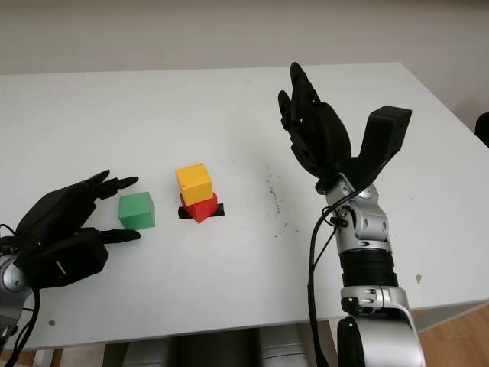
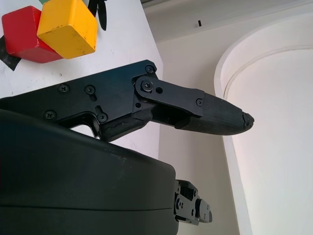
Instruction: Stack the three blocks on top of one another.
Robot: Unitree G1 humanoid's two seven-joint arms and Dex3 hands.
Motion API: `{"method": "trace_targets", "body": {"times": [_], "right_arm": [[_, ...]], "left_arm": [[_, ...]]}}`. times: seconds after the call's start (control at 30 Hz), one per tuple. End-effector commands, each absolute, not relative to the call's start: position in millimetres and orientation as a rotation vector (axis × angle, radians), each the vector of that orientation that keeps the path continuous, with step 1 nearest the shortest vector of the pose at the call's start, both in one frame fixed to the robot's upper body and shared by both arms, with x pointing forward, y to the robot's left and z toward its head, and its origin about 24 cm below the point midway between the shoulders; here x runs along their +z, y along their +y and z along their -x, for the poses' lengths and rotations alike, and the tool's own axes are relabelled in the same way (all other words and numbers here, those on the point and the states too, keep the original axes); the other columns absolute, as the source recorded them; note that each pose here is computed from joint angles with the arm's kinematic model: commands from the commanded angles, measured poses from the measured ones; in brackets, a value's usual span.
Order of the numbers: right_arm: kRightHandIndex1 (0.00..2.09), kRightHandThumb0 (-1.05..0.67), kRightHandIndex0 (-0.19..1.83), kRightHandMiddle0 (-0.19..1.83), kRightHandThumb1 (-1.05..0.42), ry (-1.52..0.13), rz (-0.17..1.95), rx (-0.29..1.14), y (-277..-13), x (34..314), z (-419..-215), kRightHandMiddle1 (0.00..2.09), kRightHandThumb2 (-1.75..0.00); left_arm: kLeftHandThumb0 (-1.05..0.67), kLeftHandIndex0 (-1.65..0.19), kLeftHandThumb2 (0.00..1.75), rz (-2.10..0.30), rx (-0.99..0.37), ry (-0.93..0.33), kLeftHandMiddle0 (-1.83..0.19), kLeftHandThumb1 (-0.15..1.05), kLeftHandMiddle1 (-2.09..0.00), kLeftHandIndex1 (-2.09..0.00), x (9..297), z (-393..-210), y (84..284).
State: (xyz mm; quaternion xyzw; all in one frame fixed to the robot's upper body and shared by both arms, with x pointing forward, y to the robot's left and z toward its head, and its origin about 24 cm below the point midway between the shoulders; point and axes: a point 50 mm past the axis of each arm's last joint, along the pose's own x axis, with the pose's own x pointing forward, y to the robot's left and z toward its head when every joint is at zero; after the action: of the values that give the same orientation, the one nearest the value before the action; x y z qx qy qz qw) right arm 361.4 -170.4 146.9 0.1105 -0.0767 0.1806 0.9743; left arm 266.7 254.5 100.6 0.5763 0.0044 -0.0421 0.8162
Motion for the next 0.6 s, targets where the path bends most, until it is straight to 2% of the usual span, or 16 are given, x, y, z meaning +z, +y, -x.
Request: {"method": "trace_targets", "body": {"times": [0.0,0.4,0.57], "right_arm": [[0.06,-0.73,-0.14,-0.12,-1.05,-0.177,-0.216,0.371,-168.9,152.8,-360.8,0.06,-0.68],[0.05,-0.74,-0.16,-0.13,-1.05,-0.176,-0.219,0.365,-170.2,153.5,-361.7,0.06,-0.66],[0.05,-0.73,-0.16,-0.13,-1.05,-0.17,-0.214,0.367,-169.7,153.6,-361.4,0.06,-0.63]], "left_arm": [[-0.63,-0.57,0.05,-1.232,-0.094,-0.018,-0.2,0.9,-0.07,-0.26,103.4,-269.7,250.8],[-0.52,-0.68,0.06,-1.105,-0.123,0.041,-0.27,0.91,-0.07,-0.38,91.7,-267.5,251.0],[-0.53,-0.59,0.05,-0.961,-0.112,0.069,-0.29,0.93,-0.06,-0.54,85.3,-265.9,249.7]]}}
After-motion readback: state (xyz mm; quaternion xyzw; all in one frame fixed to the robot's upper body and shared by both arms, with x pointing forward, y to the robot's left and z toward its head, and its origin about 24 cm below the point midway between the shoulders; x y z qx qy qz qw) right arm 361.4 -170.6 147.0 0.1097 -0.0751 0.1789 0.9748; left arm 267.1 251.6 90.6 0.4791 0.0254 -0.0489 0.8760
